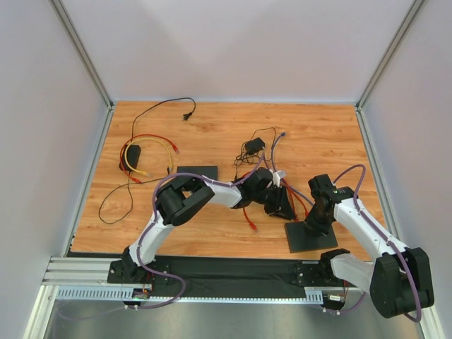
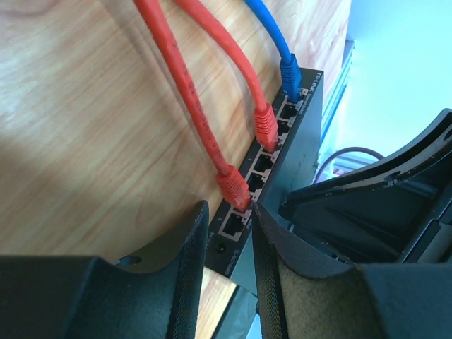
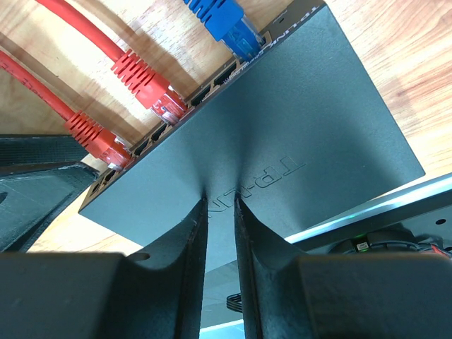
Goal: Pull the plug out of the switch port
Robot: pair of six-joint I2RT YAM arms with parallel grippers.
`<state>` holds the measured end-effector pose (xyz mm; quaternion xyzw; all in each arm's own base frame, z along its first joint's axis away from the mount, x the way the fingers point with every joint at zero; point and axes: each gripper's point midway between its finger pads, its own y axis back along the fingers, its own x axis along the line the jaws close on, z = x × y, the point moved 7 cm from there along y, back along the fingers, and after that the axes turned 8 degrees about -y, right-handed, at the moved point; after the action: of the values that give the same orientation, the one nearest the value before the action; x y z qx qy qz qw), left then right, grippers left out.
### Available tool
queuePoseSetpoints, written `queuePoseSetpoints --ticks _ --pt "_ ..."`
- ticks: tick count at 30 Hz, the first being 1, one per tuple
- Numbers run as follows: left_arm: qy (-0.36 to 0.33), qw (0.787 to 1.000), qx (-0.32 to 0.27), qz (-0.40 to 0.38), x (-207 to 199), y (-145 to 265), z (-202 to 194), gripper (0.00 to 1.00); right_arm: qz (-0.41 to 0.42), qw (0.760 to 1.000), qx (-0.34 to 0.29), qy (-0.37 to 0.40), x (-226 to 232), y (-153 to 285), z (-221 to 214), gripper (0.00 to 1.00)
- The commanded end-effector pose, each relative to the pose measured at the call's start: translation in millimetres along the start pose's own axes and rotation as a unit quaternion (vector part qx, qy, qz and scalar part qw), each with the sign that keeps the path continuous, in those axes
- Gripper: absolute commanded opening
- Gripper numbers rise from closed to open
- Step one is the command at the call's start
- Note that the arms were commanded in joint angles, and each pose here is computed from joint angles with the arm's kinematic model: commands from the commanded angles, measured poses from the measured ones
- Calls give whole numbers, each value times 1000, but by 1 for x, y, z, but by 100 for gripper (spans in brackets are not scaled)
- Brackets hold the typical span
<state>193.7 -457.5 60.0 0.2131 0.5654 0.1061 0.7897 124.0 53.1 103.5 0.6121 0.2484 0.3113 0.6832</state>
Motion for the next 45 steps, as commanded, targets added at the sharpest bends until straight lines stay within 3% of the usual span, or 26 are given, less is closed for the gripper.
queuePoseSetpoints --ticks 1,12,23,26,30,41,45 --pt "-1 1000 0 -9 -5 -10 2 40 15 1000 -9 3 5 0 4 24" --pt "10 1000 10 -7 -3 -21 -5 38 15 1000 -8 5 6 -1 4 24" --pt "44 999 8 -20 7 -27 -10 29 14 1000 -4 7 5 -1 3 24" --pt "47 999 10 -13 11 -28 -12 22 14 1000 -6 7 5 -1 3 24" --pt "52 999 8 3 17 -27 -14 1 12 1000 -2 5 5 -2 2 24" --pt "21 999 -42 4 17 -22 -5 0 -22 1000 -18 4 3 -6 5 23" --pt "-44 996 -73 -8 -3 -16 11 0 -41 999 -13 -2 1 -18 3 23"
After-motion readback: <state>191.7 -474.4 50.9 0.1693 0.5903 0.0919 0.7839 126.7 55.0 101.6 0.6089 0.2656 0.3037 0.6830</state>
